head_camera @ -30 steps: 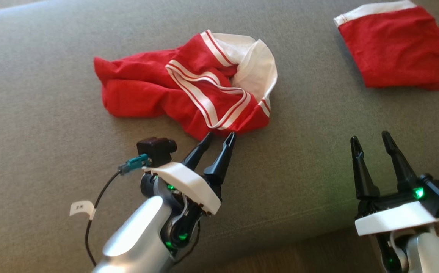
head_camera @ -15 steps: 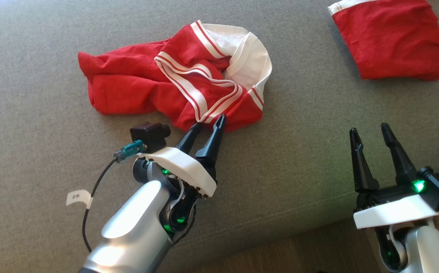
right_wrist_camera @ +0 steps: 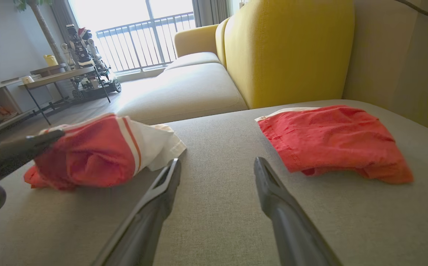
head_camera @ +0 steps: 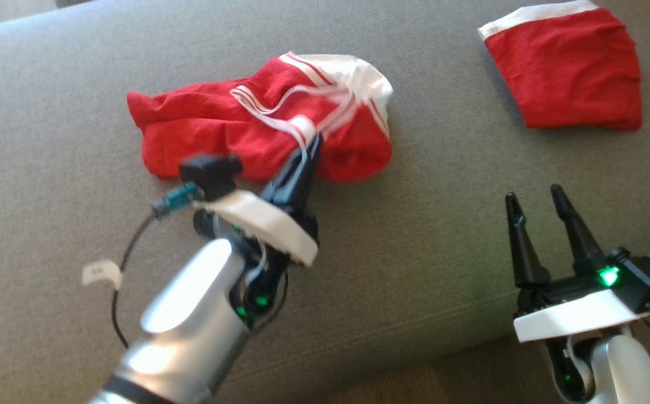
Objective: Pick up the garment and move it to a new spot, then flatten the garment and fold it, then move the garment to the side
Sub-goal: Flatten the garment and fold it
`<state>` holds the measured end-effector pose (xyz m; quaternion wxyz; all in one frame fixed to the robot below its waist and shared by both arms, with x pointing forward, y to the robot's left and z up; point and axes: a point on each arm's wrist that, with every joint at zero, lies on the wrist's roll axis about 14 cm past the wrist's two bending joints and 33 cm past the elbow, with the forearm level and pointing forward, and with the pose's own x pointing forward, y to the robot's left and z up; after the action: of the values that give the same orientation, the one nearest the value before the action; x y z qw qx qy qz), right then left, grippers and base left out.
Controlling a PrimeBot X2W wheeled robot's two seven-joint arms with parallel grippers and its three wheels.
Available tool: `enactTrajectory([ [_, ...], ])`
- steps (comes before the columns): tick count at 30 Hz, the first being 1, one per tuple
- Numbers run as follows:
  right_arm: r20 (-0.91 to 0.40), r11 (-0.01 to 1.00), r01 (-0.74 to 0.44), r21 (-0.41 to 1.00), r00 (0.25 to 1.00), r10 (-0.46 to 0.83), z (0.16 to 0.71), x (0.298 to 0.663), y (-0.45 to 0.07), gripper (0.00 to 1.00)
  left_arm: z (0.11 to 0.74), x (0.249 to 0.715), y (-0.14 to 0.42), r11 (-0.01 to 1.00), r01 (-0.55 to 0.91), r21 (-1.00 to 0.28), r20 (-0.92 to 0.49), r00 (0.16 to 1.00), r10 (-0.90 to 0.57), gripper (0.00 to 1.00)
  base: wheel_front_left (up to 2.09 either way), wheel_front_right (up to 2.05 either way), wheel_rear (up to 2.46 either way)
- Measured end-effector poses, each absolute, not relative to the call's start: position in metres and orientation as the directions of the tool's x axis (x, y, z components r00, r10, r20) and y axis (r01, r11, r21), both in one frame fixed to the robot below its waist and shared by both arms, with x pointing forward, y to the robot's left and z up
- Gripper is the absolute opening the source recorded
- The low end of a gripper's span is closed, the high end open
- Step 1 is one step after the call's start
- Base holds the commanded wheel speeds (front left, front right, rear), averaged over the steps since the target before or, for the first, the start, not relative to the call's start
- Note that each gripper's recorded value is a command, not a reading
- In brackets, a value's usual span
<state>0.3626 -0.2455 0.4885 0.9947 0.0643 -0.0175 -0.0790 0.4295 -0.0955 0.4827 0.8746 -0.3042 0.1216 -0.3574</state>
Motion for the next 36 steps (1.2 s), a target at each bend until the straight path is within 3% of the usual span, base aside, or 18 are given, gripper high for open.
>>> enactTrajectory([
  [3, 0.036, 0.976, 0.158, 0.151, 0.986, -0.165, 0.493, 0.358, -0.246, 1.00, 0.517, 0.445, -0.103, 0.533, 0.615, -0.581, 0.085, 0.697, -0.712, 0.00, 0.00, 0.00, 0.00],
  [10, 0.064, 0.958, 0.210, 0.193, 0.972, -0.226, 0.503, 0.339, -0.261, 1.00, 0.626, 0.474, -0.137, 0.438, 0.789, -0.431, 0.249, 0.570, -0.783, 0.00, 0.00, 0.00, 0.00],
  [20, 0.105, 0.943, 0.251, 0.219, 0.955, -0.279, 0.517, 0.321, -0.275, 1.00, 0.786, 0.458, -0.151, 0.275, 0.916, -0.291, 0.518, 0.393, -0.760, 0.00, 0.00, 0.00, 0.00],
  [23, 0.112, 0.942, 0.250, 0.225, 0.954, -0.280, 0.519, 0.323, -0.276, 1.00, 0.766, 0.463, -0.141, 0.298, 0.889, -0.348, 0.467, 0.440, -0.767, 0.00, 0.00, 0.00, 0.00],
  [26, 0.113, 0.944, 0.237, 0.230, 0.957, -0.267, 0.519, 0.328, -0.273, 1.00, 0.665, 0.469, -0.120, 0.397, 0.807, -0.437, 0.249, 0.533, -0.809, 0.00, 0.00, 0.00, 0.00],
  [29, 0.104, 0.948, 0.223, 0.228, 0.962, -0.251, 0.515, 0.335, -0.269, 1.00, 0.523, 0.447, -0.080, 0.542, 0.636, -0.550, -0.077, 0.607, -0.791, 0.53, 0.00, 0.00, 0.00],
  [30, 0.099, 0.949, 0.218, 0.227, 0.965, -0.245, 0.514, 0.338, -0.267, 1.00, 0.482, 0.431, -0.064, 0.585, 0.591, -0.555, -0.176, 0.605, -0.777, 1.00, 0.00, 0.00, 0.00],
  [32, 0.089, 0.954, 0.204, 0.221, 0.970, -0.228, 0.510, 0.344, -0.262, 1.00, 0.427, 0.398, -0.039, 0.644, 0.528, -0.554, -0.315, 0.583, -0.749, 1.00, 0.00, 0.00, 0.00],
  [36, 0.080, 0.962, 0.182, 0.202, 0.976, -0.202, 0.506, 0.355, -0.256, 1.00, 0.417, 0.381, -0.025, 0.652, 0.470, -0.595, -0.306, 0.617, -0.725, 1.00, 0.00, 0.00, 0.00],
])
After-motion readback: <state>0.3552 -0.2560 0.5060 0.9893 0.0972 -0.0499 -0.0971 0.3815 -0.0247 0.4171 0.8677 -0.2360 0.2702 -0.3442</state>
